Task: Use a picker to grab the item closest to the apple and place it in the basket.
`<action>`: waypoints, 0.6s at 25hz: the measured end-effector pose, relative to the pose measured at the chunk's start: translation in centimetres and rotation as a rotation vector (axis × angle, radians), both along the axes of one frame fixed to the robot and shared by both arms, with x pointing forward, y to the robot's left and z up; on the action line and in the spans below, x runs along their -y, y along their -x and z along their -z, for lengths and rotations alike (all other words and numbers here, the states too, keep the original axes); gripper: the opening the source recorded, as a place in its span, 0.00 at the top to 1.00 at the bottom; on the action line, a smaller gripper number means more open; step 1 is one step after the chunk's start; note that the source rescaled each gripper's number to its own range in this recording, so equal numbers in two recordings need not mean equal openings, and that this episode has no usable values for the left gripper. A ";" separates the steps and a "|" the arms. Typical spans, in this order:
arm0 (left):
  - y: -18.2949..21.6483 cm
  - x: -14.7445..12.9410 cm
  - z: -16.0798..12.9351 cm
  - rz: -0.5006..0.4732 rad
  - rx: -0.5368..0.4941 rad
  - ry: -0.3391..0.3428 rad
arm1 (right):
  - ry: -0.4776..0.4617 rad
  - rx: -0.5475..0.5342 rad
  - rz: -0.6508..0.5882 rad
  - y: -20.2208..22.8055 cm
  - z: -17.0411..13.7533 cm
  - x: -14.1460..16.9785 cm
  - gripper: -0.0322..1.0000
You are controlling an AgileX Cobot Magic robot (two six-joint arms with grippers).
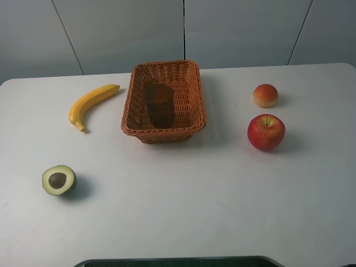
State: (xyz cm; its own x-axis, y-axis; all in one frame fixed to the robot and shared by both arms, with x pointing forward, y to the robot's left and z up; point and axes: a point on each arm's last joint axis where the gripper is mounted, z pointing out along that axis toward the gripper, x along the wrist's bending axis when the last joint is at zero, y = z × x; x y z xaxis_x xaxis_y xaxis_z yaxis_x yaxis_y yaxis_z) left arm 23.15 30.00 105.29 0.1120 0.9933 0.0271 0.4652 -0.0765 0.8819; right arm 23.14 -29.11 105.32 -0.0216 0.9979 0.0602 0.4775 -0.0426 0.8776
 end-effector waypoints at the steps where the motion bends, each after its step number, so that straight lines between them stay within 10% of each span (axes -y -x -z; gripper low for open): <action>1: 0.0 0.0 0.0 0.000 0.000 0.000 | 0.000 0.000 0.000 0.0 0.0 0.0 0.00; 15: 0.0 0.0 0.0 0.001 0.000 -0.002 | 0.000 0.000 0.000 0.0 0.0 0.0 0.00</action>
